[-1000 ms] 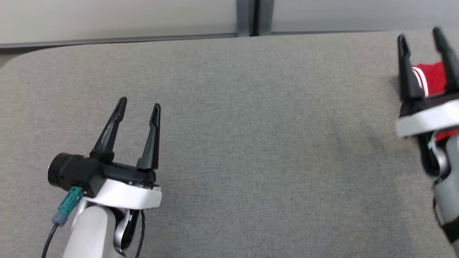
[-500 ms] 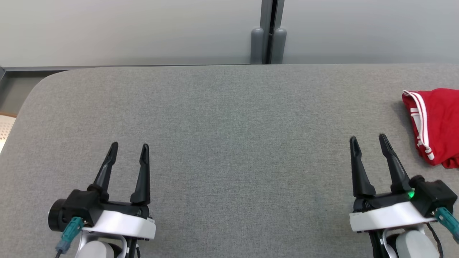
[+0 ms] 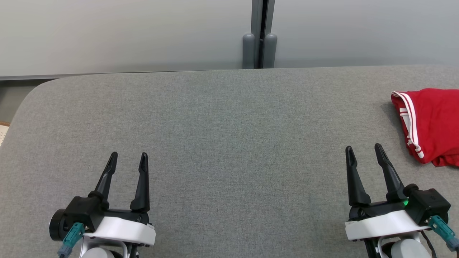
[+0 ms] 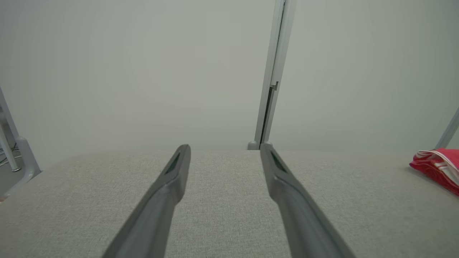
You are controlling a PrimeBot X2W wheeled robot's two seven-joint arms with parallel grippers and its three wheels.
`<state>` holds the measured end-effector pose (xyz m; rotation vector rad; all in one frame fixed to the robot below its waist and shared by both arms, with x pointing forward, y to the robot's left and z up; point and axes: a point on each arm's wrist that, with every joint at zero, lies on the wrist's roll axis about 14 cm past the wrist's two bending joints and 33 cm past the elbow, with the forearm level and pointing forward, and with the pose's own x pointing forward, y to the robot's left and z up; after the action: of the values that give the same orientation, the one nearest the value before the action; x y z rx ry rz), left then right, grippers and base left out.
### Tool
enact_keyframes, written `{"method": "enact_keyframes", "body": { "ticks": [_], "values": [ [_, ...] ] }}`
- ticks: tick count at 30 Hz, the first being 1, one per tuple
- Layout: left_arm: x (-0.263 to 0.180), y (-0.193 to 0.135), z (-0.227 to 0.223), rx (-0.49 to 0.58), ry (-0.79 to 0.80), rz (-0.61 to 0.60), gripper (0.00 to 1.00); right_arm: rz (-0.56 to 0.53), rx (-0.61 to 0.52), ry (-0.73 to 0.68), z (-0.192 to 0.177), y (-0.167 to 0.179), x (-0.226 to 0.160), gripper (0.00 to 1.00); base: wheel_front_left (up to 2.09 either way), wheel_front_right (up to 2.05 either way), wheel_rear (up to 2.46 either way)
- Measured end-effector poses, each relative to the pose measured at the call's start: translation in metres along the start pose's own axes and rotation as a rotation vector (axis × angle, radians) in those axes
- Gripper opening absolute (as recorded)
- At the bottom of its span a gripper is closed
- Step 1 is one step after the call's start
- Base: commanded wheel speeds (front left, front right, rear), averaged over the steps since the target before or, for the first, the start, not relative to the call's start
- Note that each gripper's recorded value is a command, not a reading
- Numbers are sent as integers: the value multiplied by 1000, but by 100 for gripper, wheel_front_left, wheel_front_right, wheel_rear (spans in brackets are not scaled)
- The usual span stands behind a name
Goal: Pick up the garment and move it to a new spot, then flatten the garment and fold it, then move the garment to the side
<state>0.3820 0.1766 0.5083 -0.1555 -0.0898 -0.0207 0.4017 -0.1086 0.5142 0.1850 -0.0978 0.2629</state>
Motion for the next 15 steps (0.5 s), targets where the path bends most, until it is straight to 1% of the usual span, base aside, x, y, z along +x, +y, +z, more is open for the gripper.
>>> {"method": "enact_keyframes", "body": {
  "ticks": [5,9,13,15],
  "values": [
    [-1,0,-5,-33,15,3,100,-10,21,-4,1,-2,-1,100,0,0,0],
    [-2,-1,-8,-40,24,0,100,-13,22,-5,1,-3,0,100,0,0,0],
    [-2,0,-9,-78,25,2,100,-14,25,-6,1,-3,0,100,0,0,0],
    [-3,1,-11,-79,33,3,100,-13,26,-6,1,-3,0,100,0,0,0]
  ]
}}
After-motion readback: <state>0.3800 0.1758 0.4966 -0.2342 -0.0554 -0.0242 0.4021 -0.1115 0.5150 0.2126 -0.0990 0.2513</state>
